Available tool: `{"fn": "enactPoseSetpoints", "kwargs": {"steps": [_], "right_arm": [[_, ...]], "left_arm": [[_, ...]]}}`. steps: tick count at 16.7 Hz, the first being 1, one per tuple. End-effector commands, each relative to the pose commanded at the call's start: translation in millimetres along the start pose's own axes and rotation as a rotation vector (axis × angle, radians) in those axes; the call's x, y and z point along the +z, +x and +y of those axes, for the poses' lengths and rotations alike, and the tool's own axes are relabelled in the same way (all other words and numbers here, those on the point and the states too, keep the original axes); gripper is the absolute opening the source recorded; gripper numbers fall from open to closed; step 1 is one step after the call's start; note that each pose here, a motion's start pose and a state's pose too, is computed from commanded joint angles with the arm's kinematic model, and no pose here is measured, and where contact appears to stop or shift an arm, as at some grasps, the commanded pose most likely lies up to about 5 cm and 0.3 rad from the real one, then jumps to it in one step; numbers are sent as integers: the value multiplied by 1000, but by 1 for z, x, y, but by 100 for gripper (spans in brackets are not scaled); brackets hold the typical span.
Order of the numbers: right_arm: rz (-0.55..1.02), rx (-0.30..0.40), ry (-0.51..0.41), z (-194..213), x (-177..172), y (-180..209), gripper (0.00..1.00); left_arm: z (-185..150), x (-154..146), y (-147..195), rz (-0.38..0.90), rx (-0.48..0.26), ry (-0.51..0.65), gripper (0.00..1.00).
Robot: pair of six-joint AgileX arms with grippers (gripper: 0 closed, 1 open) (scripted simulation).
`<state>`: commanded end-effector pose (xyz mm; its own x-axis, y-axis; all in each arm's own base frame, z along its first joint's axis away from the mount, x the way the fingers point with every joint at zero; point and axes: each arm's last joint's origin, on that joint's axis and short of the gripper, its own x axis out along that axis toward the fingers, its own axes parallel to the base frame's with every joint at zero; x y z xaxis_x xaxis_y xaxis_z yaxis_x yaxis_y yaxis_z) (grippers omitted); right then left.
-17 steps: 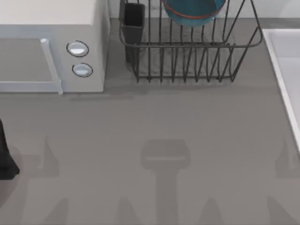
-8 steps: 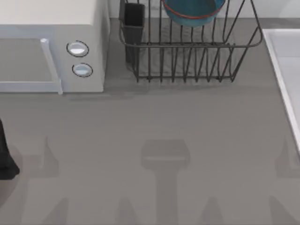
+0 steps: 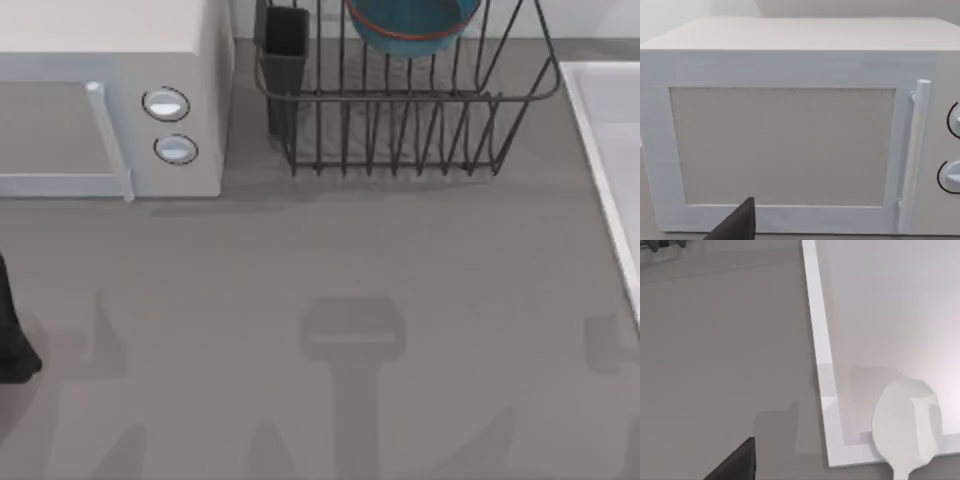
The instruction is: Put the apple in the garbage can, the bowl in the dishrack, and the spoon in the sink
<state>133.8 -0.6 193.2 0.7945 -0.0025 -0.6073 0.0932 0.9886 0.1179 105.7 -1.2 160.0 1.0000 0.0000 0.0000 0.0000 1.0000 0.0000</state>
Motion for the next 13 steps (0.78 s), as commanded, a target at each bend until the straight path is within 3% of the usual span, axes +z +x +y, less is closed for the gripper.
{"fn": "enactPoseSetpoints", "kwargs": {"steps": [7,10,13], "right_arm": [[632,-145,126,6,33,39,100],[785,-190,160,8,42,52,100],[843,-207,174,9,45,58,100]], "left_arm": [[0,0,0,0,0,0,100],[0,0,0,0,0,0,100],[0,0,0,0,0,0,100]]}}
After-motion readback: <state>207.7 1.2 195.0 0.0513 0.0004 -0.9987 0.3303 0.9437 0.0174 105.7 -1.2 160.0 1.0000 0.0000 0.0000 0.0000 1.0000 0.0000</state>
